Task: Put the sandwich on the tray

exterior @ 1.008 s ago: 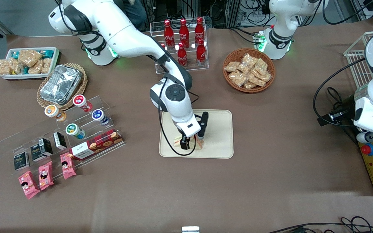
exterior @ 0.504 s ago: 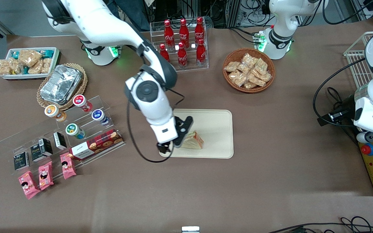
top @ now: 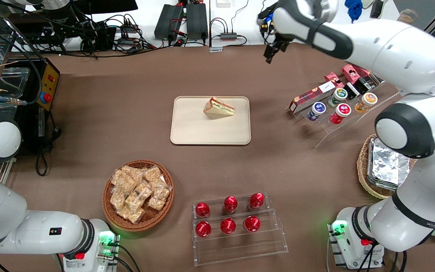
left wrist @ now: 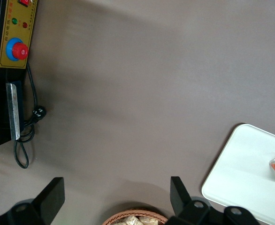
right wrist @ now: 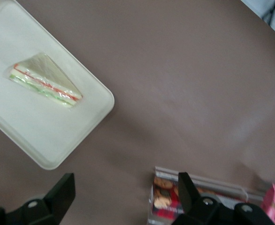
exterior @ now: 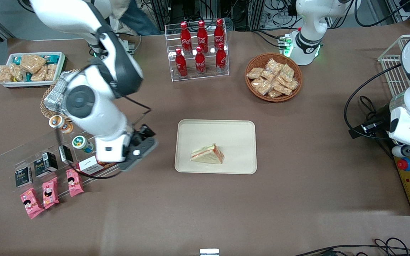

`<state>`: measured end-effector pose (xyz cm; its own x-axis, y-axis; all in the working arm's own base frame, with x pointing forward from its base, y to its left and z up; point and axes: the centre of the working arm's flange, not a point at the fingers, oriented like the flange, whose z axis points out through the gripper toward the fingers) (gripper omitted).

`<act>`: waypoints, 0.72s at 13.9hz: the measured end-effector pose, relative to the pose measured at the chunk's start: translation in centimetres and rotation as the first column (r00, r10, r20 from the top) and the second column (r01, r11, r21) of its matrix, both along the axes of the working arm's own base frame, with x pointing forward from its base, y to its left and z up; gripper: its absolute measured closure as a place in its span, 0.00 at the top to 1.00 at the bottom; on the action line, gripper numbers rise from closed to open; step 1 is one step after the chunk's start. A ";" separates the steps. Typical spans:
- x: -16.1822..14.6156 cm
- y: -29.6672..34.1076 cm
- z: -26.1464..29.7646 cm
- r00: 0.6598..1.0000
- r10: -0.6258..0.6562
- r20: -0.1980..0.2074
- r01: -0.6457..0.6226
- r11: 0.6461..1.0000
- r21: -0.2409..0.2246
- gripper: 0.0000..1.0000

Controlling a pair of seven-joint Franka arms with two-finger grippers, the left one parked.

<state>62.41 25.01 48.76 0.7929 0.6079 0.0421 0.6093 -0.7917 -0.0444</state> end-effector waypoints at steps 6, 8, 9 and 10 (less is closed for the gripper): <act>-0.8 -14.7 7.1 0.974 -0.218 -0.062 0.218 0.976 -0.007 0.98; -1.5 -21.7 9.3 0.947 -0.316 -0.065 0.316 0.949 -0.003 0.98; -1.9 -24.9 10.2 0.930 -0.361 -0.062 0.362 0.932 0.001 0.98; -2.3 -27.7 10.8 0.914 -0.401 -0.056 0.402 0.916 0.004 0.98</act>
